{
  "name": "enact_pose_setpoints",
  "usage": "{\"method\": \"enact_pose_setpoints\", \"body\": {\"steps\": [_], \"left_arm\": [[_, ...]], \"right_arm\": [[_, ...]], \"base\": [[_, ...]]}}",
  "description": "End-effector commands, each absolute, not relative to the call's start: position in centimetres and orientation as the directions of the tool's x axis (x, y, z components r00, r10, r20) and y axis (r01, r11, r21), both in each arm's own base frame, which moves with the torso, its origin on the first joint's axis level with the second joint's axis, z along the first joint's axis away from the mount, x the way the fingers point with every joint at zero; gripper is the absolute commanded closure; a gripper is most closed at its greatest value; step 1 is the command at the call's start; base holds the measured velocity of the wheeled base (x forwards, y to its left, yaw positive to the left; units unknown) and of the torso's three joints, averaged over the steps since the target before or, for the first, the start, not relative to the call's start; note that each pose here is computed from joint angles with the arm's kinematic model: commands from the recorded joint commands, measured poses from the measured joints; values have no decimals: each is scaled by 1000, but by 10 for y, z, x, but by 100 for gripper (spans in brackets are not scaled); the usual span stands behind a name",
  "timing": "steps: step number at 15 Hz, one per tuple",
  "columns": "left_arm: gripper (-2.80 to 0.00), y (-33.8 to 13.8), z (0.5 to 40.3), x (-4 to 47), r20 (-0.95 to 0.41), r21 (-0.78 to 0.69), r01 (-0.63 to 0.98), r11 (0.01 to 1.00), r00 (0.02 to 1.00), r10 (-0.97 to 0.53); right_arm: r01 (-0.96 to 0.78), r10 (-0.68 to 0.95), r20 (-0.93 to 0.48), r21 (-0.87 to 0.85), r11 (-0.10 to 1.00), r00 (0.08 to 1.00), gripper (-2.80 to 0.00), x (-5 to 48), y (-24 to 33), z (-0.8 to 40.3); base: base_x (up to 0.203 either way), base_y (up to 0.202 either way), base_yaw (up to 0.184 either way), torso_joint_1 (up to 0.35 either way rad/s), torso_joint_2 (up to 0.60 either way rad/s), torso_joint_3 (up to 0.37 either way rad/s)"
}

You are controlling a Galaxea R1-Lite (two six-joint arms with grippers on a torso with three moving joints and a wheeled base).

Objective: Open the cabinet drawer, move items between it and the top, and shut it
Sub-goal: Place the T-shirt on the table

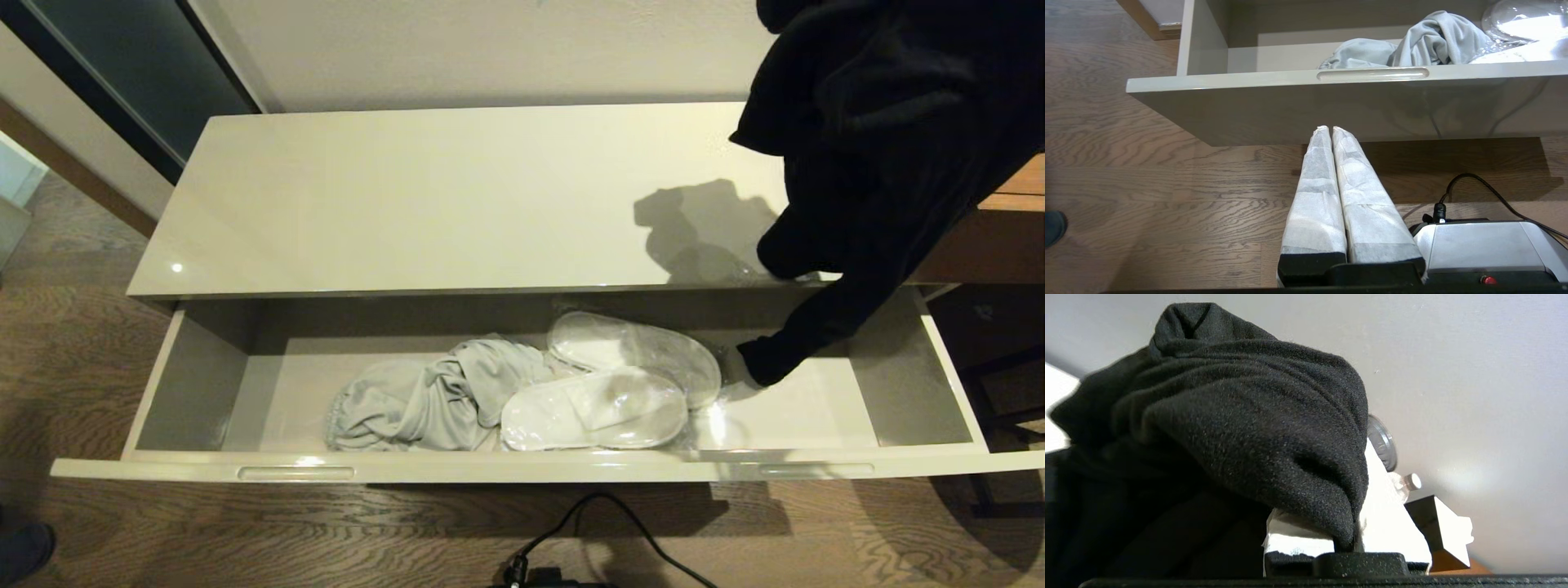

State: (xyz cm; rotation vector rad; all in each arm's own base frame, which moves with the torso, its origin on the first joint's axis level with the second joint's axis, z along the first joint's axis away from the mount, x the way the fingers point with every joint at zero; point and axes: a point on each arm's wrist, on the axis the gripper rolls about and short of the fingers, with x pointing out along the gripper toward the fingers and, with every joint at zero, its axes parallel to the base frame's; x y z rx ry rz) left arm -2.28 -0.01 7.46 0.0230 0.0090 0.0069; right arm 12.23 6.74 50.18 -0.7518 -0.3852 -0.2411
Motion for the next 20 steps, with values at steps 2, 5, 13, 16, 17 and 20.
{"method": "enact_pose_setpoints", "body": {"steps": [2,5,13,16,17,20], "left_arm": [[0,0,75,-23,-11,23,-7,1000,1000,8],[0,0,75,-23,-11,23,-7,1000,1000,8],[0,0,75,-23,-11,23,-7,1000,1000,8],[0,0,75,-23,-11,23,-7,1000,1000,8],[0,0,75,-23,-11,23,-7,1000,1000,8],[0,0,75,-23,-11,23,-7,1000,1000,8]], "right_arm": [[348,-114,373,-653,672,921,0,155,80,491],[343,-209,274,-688,639,939,0,221,86,464],[110,-232,-61,-747,656,971,0,319,109,373],[81,-239,-105,-749,658,965,0,340,117,349],[89,-245,-100,-748,658,964,0,348,120,343],[110,-267,-93,-749,653,959,0,358,122,337]], "base": [[0,0,0,0,0,0],[0,0,0,0,0,0],[0,0,0,0,0,0],[0,0,0,0,0,0],[0,0,0,0,0,0],[0,0,0,0,0,0]]}}
